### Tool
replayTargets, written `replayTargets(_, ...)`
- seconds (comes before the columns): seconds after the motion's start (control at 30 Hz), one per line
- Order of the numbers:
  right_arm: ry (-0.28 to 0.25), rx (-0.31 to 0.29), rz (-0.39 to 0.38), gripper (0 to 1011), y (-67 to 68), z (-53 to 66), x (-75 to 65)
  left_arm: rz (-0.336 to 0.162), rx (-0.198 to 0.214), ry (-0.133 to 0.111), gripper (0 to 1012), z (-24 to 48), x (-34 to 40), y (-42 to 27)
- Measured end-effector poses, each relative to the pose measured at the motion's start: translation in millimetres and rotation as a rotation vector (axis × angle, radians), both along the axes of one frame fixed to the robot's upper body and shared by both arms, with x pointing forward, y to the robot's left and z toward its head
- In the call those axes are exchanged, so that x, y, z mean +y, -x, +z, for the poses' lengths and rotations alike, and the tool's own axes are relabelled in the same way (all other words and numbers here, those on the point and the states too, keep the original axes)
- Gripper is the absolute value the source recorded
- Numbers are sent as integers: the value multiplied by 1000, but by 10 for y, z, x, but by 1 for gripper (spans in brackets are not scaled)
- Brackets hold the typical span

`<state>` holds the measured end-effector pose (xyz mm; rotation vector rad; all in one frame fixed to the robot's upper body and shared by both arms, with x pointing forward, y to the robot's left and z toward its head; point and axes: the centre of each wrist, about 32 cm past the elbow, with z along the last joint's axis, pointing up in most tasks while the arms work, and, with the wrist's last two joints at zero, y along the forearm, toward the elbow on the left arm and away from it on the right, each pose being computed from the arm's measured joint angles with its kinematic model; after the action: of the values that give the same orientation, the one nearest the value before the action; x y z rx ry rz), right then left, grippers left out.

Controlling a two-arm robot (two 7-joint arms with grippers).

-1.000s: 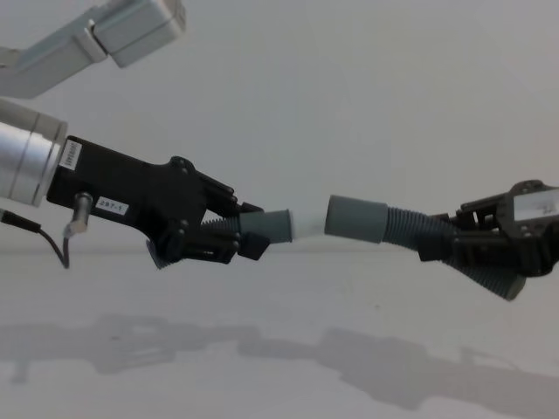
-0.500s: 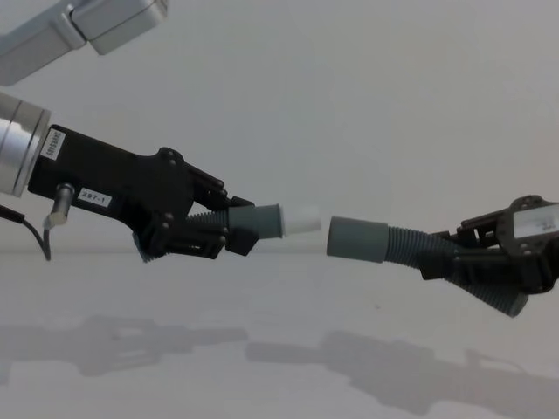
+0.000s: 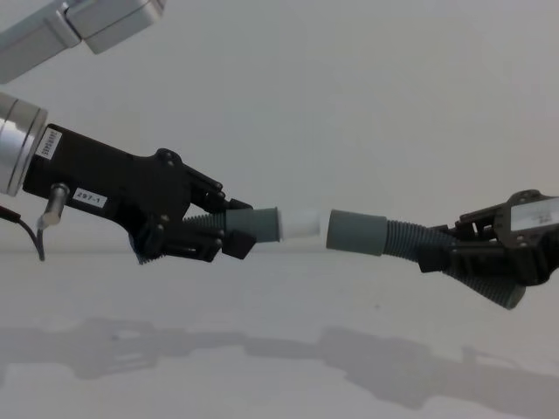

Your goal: Use both hands to pick up one end of the pipe from the table, align the ends, and insert them.

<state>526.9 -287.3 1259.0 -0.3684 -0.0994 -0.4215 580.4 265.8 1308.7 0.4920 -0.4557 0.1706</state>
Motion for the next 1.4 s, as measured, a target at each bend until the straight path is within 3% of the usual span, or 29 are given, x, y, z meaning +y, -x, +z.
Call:
replayTargets(0.7,-6,13,-14,265,-9,-42,14,-13,11,3,360,6,-36,-2)
replayTargets(1.4,-9,36,-28,265,-38,-61,20,-17,25,1,360,-8,-14,-11)
